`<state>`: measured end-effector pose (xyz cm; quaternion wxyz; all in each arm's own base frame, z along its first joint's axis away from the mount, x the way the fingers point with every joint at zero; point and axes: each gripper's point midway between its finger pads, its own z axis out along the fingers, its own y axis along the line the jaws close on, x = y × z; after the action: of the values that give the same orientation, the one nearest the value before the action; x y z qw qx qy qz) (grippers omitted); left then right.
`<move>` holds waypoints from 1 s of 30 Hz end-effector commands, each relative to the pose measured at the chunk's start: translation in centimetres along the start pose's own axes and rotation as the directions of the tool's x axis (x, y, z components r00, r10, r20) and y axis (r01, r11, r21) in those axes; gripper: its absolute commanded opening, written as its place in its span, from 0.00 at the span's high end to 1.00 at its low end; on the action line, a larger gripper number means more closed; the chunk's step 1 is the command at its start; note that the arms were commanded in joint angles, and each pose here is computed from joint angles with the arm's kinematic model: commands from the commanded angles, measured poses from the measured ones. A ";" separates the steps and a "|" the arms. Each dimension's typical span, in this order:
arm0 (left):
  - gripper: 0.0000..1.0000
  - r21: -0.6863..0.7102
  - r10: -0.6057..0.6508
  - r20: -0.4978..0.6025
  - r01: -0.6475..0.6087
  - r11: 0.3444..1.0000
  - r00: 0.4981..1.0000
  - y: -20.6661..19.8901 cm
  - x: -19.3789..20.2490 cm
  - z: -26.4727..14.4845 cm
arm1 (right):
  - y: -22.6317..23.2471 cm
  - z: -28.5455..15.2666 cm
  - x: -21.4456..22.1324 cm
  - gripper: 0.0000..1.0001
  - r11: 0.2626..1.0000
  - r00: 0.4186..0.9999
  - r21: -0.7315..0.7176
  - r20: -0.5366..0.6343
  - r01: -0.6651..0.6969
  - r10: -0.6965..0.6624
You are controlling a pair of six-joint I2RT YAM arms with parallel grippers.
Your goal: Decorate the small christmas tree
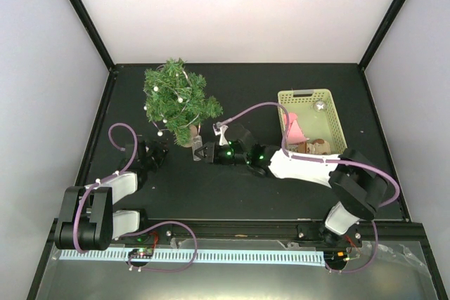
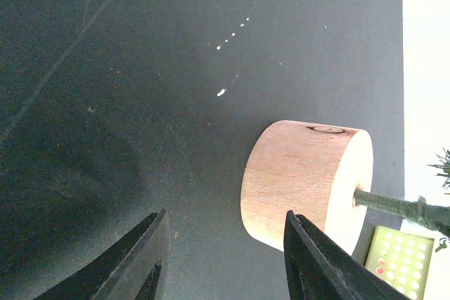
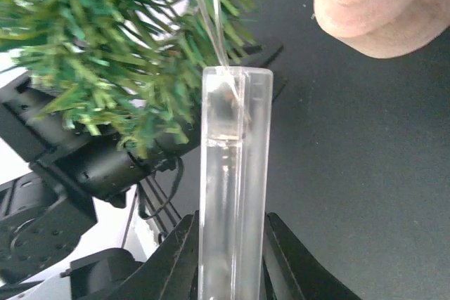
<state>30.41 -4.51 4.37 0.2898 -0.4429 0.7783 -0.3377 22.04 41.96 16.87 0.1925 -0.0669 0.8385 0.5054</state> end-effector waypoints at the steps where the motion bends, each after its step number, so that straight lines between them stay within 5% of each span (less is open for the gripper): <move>1: 0.54 0.026 -0.002 0.006 0.001 1.000 1.000 -0.6 -0.3 0.0 | 1.3 0.7 -0.9 0.74 0.999 0.999 -0.035 0.031 0.034 -0.033; 18: 0.54 0.022 -0.003 0.004 0.003 1.000 1.000 -0.4 -0.3 0.1 | 3.7 -5.4 -3.9 0.78 0.993 0.964 -0.049 0.248 0.109 -0.093; 30: 0.54 0.022 -0.004 -0.001 0.004 1.000 1.000 -0.4 -0.2 0.2 | 5.2 -4.4 -2.3 0.79 0.989 0.980 -0.116 0.187 0.095 -0.072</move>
<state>30.47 -4.51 4.17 0.2882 -0.4439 0.7786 -0.3373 21.76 39.63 23.77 0.2917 -0.0670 0.7870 0.5395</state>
